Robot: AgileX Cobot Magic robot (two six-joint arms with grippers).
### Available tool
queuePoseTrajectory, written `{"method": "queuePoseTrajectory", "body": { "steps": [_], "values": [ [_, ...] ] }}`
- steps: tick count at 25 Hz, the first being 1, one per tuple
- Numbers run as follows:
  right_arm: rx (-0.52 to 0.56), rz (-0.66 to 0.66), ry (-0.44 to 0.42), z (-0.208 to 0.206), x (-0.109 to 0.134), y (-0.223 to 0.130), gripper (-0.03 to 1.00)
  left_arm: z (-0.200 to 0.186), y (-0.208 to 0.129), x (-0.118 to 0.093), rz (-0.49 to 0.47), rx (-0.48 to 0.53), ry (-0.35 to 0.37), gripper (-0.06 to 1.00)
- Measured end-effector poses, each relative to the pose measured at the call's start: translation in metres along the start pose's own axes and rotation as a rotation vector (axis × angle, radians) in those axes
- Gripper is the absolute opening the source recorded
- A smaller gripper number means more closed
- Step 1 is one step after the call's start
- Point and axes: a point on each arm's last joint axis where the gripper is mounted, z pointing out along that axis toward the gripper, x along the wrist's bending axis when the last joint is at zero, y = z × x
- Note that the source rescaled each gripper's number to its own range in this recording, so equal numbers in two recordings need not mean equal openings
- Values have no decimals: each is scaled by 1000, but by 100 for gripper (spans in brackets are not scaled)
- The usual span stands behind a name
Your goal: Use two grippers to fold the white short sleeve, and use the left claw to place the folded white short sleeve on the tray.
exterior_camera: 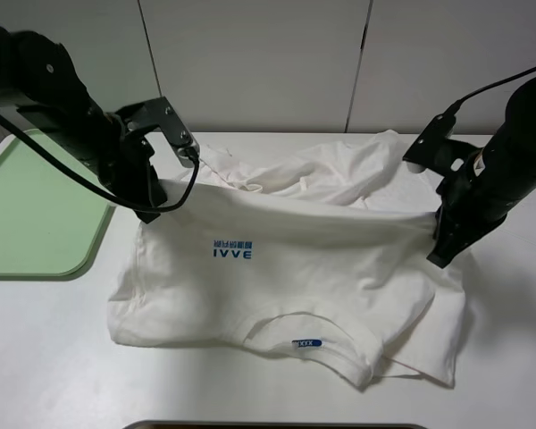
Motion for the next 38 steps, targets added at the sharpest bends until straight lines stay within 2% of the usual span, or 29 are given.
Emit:
{"method": "queuePoseTrajectory", "body": {
  "steps": [1,2,3,4,6,9,10,11,12,14,15,16,18,20,23,25,26,29,30,33,35,38],
  "values": [
    [-4,29,-50,-8,-3,-2,0,-8,4,-2,9,-21,12,0],
    [-4,29,-50,-8,-3,-2,0,-16,7,-4,19,-41,22,0],
    [-10,48,-85,-14,-6,-3,0,-24,11,-6,30,-62,34,0],
    [-29,80,-158,-28,-10,-5,0,-32,14,-9,42,-84,44,0],
    [-77,133,-265,-53,-14,-10,0,-37,16,-11,48,-97,51,0],
    [-139,171,-340,-76,-15,-15,0,-66,26,-22,86,-172,86,0],
    [-200,191,-389,-96,-13,-19,0,-74,27,-24,94,-190,94,0],
    [-200,191,-389,-96,-13,-19,0,-119,29,-37,108,-289,138,0],
    [-211,196,-396,-100,-13,-20,0,-148,27,-45,111,-356,170,0],
    [-252,207,-422,-112,-10,-24,0,-177,22,-55,129,-426,203,0],
    [-288,213,-445,-124,-8,-27,0,-177,22,-55,129,-426,203,0],
    [-389,217,-514,-154,0,-40,0,-192,18,-61,141,-460,218,0],
    [-476,193,-584,-180,10,-52,0,-220,9,-72,160,-529,249,0],
    [-496,186,-601,-186,12,-56,0,-243,-2,-81,169,-580,276,0],
    [-629,124,-696,-220,32,-77,0,-263,-14,-91,179,-632,296,0],
    [-662,105,-709,-229,37,-82,0,-276,-23,-98,185,-663,308,0],
    [-712,76,-724,-242,44,-87,0,-290,-34,-105,193,-699,328,0],
    [-769,14,-749,-264,47,-85,0,-291,-35,-105,201,-696,344,0],
    [-772,-16,-764,-272,41,-77,0,-288,-34,-103,208,-678,351,0],
    [-697,-50,-733,-264,11,-39,0,-284,-32,-99,212,-654,359,0],
    [-615,-71,-683,-241,-8,-15,0,-261,-18,-84,199,-559,371,0],
    [-486,-101,-604,-199,-31,15,0,-205,4,-57,165,-355,353,0]
  ]
}}
